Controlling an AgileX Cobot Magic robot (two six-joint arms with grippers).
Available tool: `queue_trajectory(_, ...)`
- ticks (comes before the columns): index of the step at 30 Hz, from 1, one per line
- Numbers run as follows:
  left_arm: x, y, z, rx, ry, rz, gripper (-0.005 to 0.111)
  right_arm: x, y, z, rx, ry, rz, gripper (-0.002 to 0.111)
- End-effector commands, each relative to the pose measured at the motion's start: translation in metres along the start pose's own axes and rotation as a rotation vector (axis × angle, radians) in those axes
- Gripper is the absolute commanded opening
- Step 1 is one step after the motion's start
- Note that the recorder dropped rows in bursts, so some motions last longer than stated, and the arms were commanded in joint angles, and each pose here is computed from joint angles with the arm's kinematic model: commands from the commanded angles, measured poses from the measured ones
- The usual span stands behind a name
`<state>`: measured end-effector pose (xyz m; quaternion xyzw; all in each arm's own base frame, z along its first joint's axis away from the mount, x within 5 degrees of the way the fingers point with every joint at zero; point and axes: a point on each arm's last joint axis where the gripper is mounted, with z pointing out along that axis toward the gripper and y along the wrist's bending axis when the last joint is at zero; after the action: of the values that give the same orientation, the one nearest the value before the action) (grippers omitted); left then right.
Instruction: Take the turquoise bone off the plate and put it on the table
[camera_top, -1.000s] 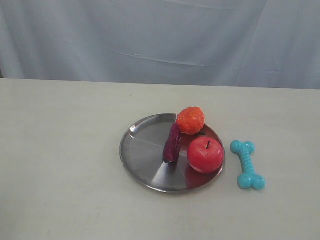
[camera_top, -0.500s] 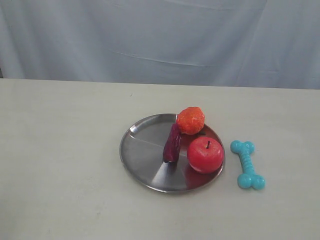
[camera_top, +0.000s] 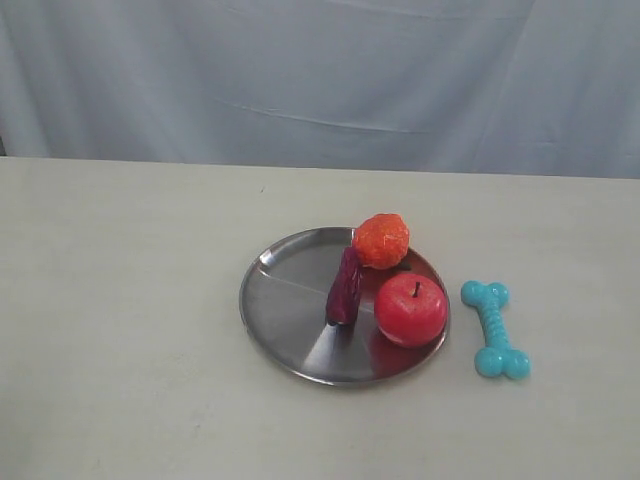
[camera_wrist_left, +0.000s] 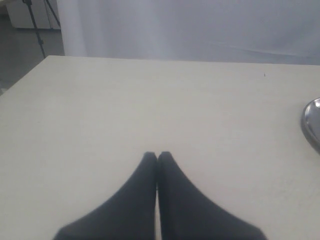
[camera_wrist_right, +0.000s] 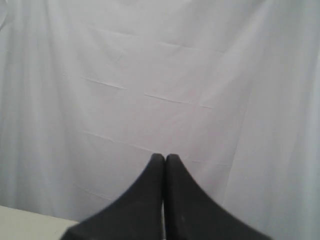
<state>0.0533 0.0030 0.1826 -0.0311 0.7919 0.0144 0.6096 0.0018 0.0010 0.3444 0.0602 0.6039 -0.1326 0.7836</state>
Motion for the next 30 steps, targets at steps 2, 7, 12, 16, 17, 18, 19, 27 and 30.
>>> queue_trajectory(2, 0.000, 0.000, 0.000, -0.004, -0.004, -0.008, 0.000, 0.036, 0.002, 0.009, 0.008, 0.100, 0.024, 0.000)
queue_trajectory(7, 0.000, 0.000, 0.000, -0.004, -0.004, -0.008, 0.000, 0.088, 0.004, 0.017, 0.009, 0.187, 0.079, 0.000)
queue_trajectory(12, 0.000, 0.000, 0.000, -0.004, -0.004, -0.008, 0.000, 0.138, 0.007, 0.017, 0.017, 0.264, 0.125, 0.000)
queue_trajectory(16, 0.000, 0.000, 0.000, -0.004, -0.004, -0.008, 0.000, 0.154, 0.008, 0.015, 0.016, 0.334, 0.124, 0.000)
queue_trajectory(17, 0.000, 0.000, 0.000, -0.004, -0.004, -0.008, 0.000, 0.157, 0.008, 0.014, 0.014, 0.360, 0.110, 0.000)
queue_trajectory(18, 0.000, 0.000, 0.000, -0.004, -0.004, -0.008, 0.000, 0.157, 0.008, 0.014, 0.014, 0.367, 0.106, 0.000)
queue_trajectory(19, 0.000, 0.000, 0.000, -0.004, -0.004, -0.008, 0.000, 0.158, 0.008, 0.013, 0.014, 0.372, 0.106, 0.000)
queue_trajectory(27, 0.000, 0.000, 0.000, -0.004, -0.004, -0.008, 0.000, 0.167, 0.009, 0.009, 0.010, 0.482, 0.102, 0.000)
queue_trajectory(30, 0.000, 0.000, 0.000, -0.004, -0.004, -0.008, 0.000, 0.171, 0.009, 0.007, 0.008, 0.533, 0.096, 0.000)
